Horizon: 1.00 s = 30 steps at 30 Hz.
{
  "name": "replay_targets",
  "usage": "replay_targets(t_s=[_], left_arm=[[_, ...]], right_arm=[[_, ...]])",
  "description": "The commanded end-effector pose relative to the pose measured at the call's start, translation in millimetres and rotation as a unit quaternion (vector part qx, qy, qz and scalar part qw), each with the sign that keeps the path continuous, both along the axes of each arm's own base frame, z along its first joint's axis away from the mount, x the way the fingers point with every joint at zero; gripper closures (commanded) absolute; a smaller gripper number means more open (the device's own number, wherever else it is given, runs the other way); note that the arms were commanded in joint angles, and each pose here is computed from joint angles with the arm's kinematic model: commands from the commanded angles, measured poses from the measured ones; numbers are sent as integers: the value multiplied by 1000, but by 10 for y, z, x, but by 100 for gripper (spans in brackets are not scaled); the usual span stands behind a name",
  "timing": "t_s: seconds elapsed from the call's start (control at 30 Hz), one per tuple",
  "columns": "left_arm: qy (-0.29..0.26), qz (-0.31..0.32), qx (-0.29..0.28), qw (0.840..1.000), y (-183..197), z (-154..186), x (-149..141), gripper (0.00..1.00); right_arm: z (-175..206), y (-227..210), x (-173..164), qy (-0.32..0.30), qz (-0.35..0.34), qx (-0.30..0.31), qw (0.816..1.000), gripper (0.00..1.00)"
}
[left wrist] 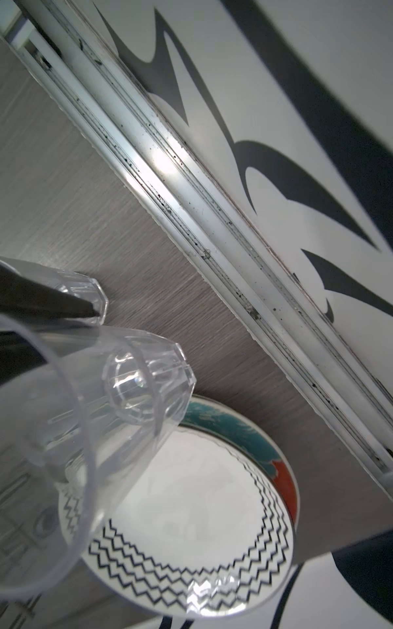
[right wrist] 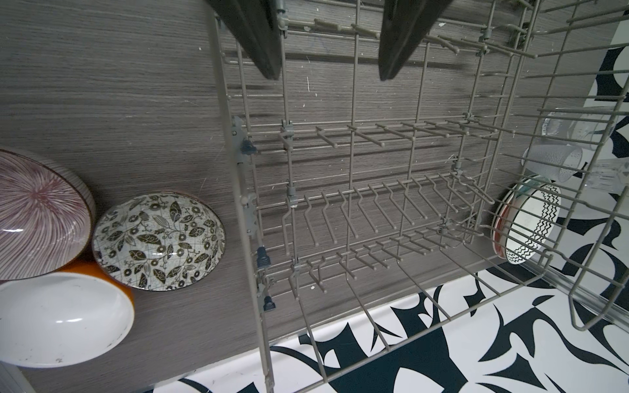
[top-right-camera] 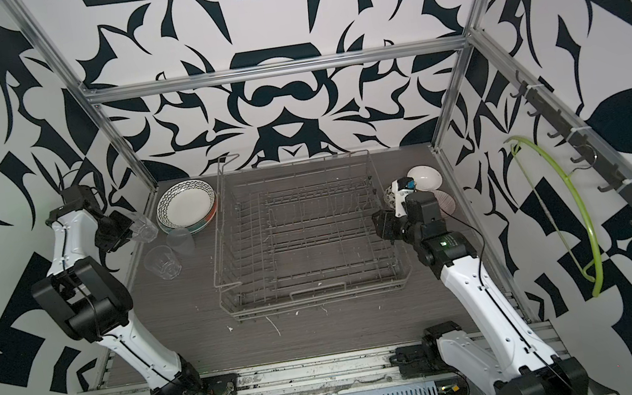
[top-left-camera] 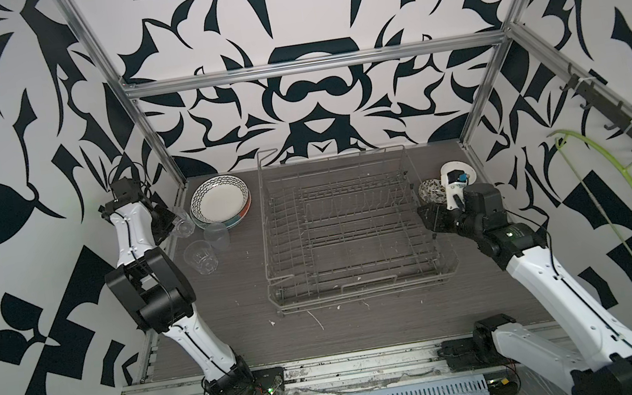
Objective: Load bowls into a dish rack
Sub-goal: Pick up the distractor at the center of the board, then flip the distractor at the dish rack.
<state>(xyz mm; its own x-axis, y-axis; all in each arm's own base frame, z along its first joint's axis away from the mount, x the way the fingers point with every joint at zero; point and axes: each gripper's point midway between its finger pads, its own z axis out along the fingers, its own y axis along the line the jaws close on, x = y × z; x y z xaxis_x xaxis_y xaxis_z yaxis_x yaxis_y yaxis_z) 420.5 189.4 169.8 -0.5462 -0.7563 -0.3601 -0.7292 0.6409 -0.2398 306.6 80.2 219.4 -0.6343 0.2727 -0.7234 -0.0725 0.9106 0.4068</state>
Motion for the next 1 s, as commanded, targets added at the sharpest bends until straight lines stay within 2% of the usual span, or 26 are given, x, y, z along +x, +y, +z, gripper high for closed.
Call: replay_targets(t_s=[0.0, 0.17, 0.4, 0.57, 0.8, 0.97], left_arm=[[-65, -9, -2, 998, -126, 570, -33, 100], [-121, -49, -11, 991, -538, 1023, -58, 100], [-194, -171, -21, 966, -1649, 1685, -85, 100], [-275, -230, -84, 930, -2319, 2143, -223, 100], [-317, -327, -128, 881, -3241, 2397, -378, 100], [-348, -391, -206, 827, -3910, 2523, -498, 100]], right_arm=[[128, 31, 19, -25, 7, 1, 1000, 48], [122, 63, 34, -24, 12, 8, 1000, 43], [178, 146, 18, -30, 22, 39, 999, 25], [400, 271, -38, -53, 48, 80, 994, 17], [881, 461, -58, -106, 83, 166, 977, 11], [1326, 571, -29, -171, 105, 245, 948, 9]])
